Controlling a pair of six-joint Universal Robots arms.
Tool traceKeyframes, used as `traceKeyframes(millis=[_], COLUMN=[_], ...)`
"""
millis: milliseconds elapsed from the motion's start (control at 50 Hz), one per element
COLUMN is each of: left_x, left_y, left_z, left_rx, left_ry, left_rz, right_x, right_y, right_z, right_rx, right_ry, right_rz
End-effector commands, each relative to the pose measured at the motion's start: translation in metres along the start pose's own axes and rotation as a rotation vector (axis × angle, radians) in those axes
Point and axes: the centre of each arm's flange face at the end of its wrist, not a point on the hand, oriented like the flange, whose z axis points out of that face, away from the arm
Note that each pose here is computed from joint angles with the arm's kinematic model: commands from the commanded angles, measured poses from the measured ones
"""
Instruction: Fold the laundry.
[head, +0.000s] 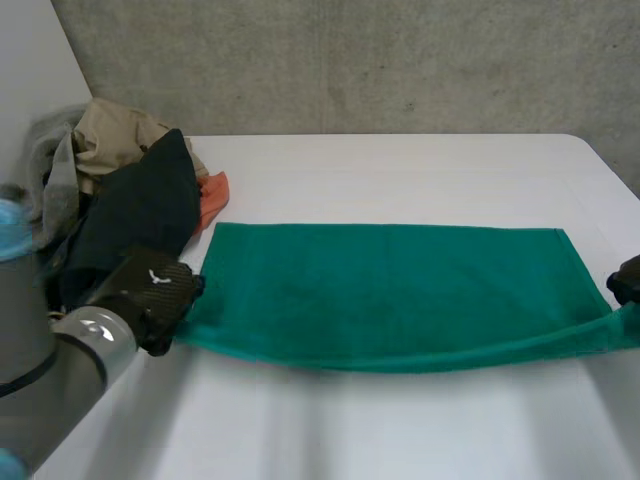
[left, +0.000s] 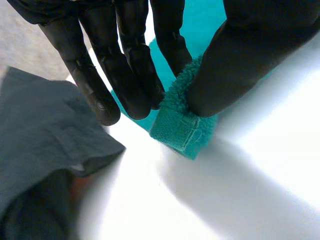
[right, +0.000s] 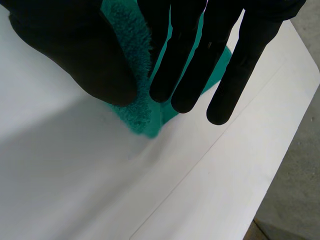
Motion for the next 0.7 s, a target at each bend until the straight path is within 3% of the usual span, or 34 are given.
traceKeyframes(millis=[20, 220, 440, 580, 700], left_x=[-0.002, -0.02, -0.009, 0.004, 0.022], left_y=[-0.005, -0.027, -0.035, -0.033, -0.05], left_z=[0.062, 0.145, 0.203, 0.22, 0.2], left_rx=[0.072, 0.195, 0.293, 0.339, 0.388], left_ry=[-0.055, -0.244, -0.318, -0.332, -0.312], left_rz=[0.001, -0.009, 0.085, 0.097, 0.124], right_x=[0.008, 0.0, 0.005, 0.009, 0.015], right_y=[-0.009, -0.041, -0.052, -0.046, -0.065], right_z=[0.046, 0.097, 0.156, 0.187, 0.171], right_rx=[0.102, 0.22, 0.279, 0.223, 0.29], right_ry=[0.098, 0.25, 0.418, 0.498, 0.553], right_rz=[0.091, 0.02, -0.004, 0.021, 0.086])
